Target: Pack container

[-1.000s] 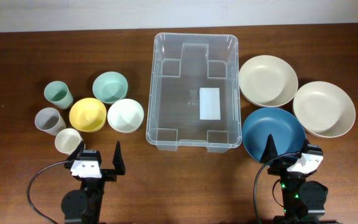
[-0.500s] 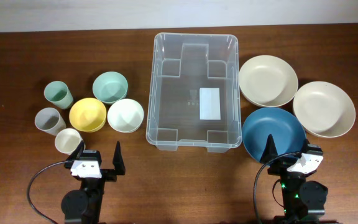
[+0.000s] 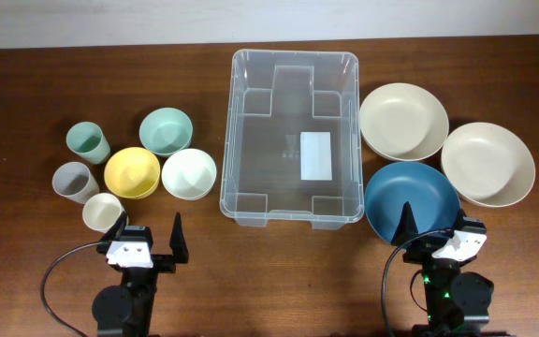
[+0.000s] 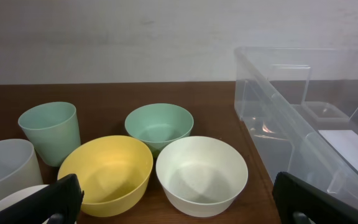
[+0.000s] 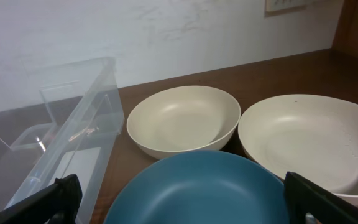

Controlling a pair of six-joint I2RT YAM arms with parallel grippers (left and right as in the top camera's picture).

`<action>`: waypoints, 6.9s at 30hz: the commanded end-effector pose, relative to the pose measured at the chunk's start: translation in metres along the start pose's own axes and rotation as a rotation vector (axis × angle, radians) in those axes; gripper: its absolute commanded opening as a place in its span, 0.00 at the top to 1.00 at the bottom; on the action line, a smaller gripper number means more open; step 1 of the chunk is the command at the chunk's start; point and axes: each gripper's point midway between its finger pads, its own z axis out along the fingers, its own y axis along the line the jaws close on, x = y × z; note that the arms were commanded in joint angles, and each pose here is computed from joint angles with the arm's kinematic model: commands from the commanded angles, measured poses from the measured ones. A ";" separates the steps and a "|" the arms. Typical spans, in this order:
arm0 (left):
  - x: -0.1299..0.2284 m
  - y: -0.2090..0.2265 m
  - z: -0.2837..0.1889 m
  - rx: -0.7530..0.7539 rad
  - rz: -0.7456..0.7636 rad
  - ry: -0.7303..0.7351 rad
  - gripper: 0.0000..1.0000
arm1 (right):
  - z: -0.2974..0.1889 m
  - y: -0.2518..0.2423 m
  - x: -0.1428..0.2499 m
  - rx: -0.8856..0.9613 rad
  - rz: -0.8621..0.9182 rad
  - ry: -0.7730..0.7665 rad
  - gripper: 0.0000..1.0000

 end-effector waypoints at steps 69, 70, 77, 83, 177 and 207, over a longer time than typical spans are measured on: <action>0.002 0.001 0.000 -0.007 0.019 0.004 0.00 | 0.000 -0.002 0.002 0.009 0.001 0.000 0.01; 0.002 0.001 0.000 -0.007 0.019 0.004 0.00 | 0.000 -0.002 0.002 0.009 0.001 0.000 0.01; 0.002 0.001 0.000 -0.007 0.019 0.004 0.00 | 0.000 0.002 -0.006 -0.016 0.019 -0.032 0.01; 0.002 0.001 0.000 -0.007 0.019 0.004 0.00 | -0.001 -0.007 -0.018 0.041 0.026 -0.084 0.01; 0.002 0.001 0.000 -0.007 0.019 0.004 0.00 | 0.138 -0.293 0.076 0.376 0.248 0.817 0.64; 0.002 0.001 0.000 -0.007 0.019 0.004 0.00 | 0.144 -0.297 -0.037 0.322 0.259 0.552 0.96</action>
